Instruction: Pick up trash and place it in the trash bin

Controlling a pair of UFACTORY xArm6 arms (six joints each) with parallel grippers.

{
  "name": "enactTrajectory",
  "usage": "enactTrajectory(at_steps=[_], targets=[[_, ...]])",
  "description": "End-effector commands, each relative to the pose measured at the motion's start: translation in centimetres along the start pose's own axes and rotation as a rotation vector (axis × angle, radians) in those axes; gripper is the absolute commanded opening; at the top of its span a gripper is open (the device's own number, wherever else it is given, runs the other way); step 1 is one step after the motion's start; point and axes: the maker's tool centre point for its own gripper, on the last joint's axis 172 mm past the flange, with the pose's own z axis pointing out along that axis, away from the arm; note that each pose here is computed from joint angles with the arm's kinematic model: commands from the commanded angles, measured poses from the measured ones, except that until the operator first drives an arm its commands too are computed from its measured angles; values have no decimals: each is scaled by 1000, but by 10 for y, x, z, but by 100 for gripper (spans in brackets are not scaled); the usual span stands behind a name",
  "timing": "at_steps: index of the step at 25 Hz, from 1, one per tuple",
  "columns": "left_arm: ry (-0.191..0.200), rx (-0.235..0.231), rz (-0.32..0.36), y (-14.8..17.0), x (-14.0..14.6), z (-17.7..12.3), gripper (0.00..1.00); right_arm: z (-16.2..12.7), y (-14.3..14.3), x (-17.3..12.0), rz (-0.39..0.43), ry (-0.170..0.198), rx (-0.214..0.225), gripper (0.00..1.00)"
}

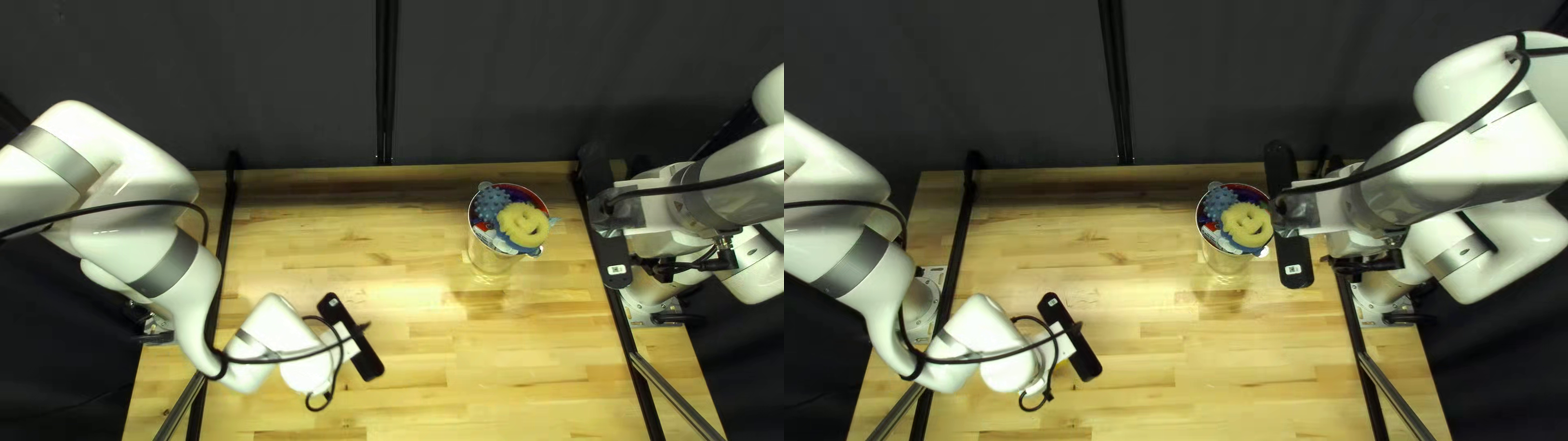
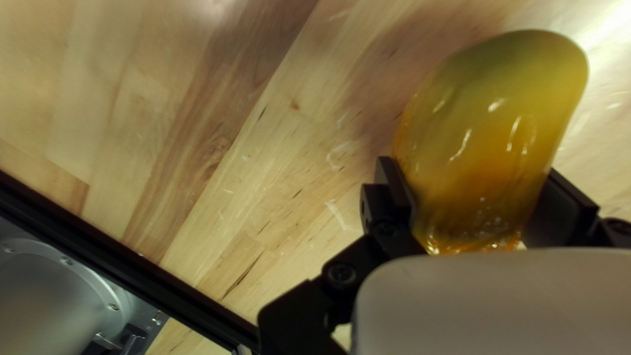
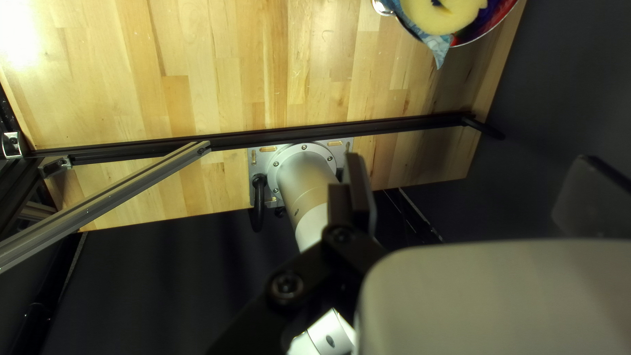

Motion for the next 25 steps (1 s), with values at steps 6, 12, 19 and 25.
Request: enactTrajectory(at_steps=[6,12,19,25], targets=[[172,105,223,9,26,-21,0,0,0,0,0,0,0,100],[207,113,249,11,27,-20,0,0,0,0,0,0,0,100],[226,120,269,10,30,-23,0,0,0,0,0,0,0,100],[276,166,353,20,70,-36,0,0,0,0,0,0,0,100]])
